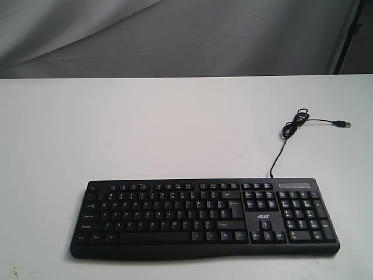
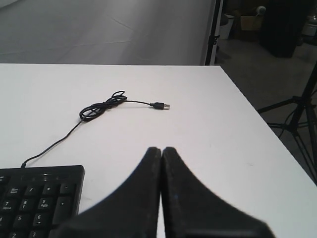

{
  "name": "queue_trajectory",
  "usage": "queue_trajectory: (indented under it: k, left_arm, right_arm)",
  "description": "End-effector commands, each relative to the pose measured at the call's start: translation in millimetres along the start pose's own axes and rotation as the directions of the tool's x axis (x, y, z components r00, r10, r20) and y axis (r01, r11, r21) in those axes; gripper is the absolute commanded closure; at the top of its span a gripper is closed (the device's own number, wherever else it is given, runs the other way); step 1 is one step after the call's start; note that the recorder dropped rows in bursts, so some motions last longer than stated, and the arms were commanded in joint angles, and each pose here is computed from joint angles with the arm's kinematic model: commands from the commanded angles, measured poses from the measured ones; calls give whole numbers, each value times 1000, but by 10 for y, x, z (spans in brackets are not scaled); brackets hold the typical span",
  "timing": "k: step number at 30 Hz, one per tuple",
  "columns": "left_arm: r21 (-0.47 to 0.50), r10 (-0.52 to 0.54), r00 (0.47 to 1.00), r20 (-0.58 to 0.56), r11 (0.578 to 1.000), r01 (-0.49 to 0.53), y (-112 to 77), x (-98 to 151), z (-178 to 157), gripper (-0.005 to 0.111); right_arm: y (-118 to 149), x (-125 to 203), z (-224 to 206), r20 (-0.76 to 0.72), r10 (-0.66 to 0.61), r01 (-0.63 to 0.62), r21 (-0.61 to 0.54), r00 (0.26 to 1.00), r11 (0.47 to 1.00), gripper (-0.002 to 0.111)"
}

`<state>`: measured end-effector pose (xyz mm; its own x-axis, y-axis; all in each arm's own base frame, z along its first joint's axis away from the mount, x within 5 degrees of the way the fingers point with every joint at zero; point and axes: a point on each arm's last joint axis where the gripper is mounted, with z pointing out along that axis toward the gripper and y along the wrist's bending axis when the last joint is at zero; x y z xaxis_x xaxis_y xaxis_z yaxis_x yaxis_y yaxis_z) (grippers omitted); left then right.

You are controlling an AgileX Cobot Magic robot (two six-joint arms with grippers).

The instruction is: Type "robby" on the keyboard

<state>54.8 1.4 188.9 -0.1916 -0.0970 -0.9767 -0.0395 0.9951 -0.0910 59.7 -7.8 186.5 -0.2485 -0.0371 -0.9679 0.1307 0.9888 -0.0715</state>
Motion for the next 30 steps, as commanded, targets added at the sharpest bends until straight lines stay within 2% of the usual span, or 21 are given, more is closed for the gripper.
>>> queue_trajectory:
  k: [1,30]
  left_arm:
    - [6,-13,1000,1,1000,13,-3,13,1,107]
    - [6,-13,1000,1,1000,13,-3,13,1,107]
  right_arm:
    - [-18,3,-1,5,-50,50,23,999,998,108]
    - [-20,5,-1,2,-60,60,25,998,998,108]
